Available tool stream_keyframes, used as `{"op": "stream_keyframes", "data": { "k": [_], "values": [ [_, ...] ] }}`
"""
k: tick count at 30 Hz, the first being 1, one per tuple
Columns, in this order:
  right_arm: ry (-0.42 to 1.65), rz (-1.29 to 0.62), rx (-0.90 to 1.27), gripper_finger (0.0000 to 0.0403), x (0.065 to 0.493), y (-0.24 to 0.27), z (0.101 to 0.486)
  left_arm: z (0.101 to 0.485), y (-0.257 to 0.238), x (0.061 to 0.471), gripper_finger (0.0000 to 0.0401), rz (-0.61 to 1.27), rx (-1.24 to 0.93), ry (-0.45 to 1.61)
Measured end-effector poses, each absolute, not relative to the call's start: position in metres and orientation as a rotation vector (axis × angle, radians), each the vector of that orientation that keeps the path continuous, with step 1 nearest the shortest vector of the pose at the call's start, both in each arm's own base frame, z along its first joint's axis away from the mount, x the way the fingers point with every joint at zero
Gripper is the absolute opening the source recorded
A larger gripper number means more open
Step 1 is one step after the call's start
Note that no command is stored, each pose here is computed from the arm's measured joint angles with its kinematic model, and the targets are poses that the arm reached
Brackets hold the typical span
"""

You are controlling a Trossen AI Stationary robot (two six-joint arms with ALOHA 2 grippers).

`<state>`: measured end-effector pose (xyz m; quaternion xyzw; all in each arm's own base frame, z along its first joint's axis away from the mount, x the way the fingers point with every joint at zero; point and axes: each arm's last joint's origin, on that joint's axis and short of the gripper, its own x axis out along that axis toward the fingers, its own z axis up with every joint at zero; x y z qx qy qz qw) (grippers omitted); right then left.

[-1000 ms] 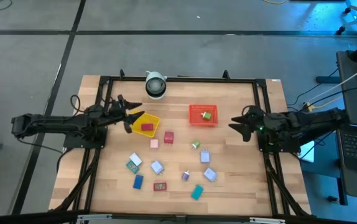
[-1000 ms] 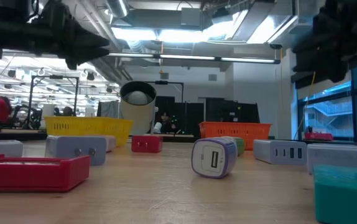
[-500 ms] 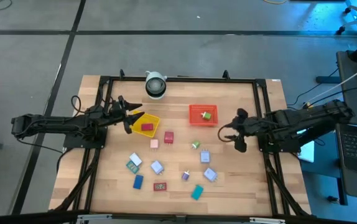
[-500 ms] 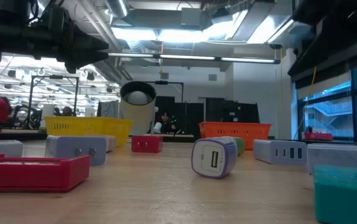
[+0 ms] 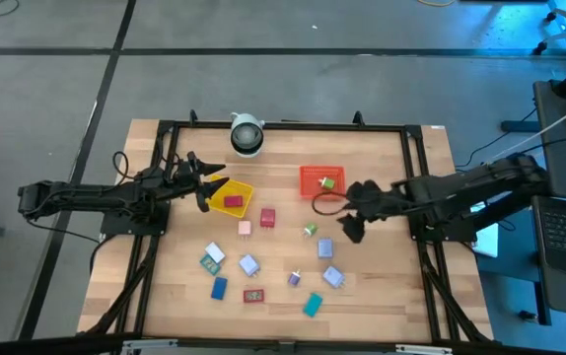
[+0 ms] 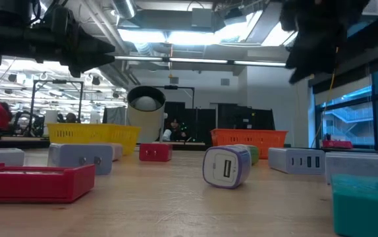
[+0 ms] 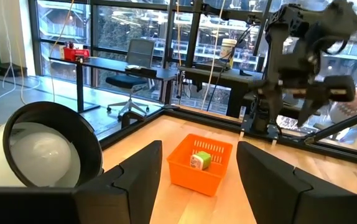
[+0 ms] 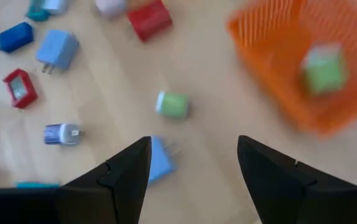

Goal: Pick & Place Office items
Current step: Put the top light blue charger adapter into the orange bin

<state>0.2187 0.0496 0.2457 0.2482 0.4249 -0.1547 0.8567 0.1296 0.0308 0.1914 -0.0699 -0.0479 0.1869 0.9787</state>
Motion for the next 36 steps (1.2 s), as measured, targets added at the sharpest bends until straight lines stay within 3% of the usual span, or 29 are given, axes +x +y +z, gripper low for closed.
{"op": "stream_keyframes", "data": {
  "k": [6, 13, 20, 25, 36],
  "values": [
    [0.985, -0.432, 0.72, 0.024, 0.23, 0.075, 0.222, 0.192, 0.031, 0.129, 0.0203, 0.396, -0.14, -0.098],
    [0.99, -0.525, 0.917, 0.024, 0.257, 0.097, 0.228, 0.191, 0.035, 0.128, 0.0203, 0.534, -0.168, -0.113],
    [1.152, -0.671, 0.835, 0.0248, 0.282, 0.107, 0.215, 0.189, 0.035, 0.128, 0.0203, 0.549, -0.16, -0.087],
    [1.144, -0.799, 0.797, 0.0272, 0.288, 0.108, 0.198, 0.191, 0.034, 0.128, 0.0203, 0.513, -0.172, -0.109],
    [0.997, -0.901, 1.053, 0.0285, 0.297, 0.118, 0.192, 0.192, 0.031, 0.129, 0.0203, 0.397, -0.169, -0.104]
  ]
}}
